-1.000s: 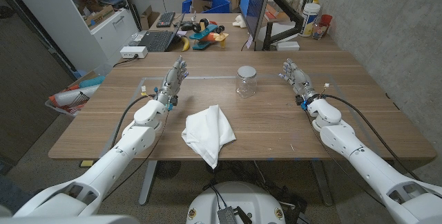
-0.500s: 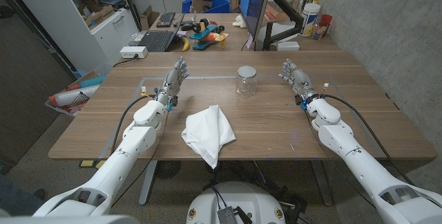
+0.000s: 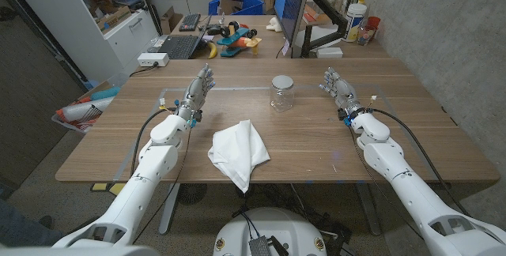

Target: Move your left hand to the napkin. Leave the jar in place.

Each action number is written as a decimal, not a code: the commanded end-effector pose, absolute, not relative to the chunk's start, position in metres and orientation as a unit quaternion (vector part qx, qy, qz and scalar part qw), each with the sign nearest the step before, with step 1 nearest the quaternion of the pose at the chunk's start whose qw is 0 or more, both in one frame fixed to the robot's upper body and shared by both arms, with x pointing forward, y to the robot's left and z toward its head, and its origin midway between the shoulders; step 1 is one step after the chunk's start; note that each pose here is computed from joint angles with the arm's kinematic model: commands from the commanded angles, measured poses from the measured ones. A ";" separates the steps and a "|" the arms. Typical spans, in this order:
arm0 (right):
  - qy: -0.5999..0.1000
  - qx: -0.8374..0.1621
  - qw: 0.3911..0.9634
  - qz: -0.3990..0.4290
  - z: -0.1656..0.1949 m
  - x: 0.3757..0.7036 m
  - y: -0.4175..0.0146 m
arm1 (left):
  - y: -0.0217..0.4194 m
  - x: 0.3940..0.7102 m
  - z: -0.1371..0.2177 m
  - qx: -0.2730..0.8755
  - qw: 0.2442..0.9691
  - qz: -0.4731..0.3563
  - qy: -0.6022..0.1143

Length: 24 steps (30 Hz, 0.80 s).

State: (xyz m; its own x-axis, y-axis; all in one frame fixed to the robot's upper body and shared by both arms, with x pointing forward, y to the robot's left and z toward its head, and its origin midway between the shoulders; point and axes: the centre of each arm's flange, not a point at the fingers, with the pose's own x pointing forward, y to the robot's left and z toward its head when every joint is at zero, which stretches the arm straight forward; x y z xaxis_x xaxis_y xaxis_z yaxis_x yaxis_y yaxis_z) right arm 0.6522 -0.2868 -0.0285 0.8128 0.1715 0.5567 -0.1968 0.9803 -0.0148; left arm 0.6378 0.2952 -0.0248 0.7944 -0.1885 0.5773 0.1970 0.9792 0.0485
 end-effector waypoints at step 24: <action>-0.294 0.033 0.951 0.087 -0.034 0.650 -0.283 | 0.300 0.602 -0.035 0.038 0.936 -0.095 -0.336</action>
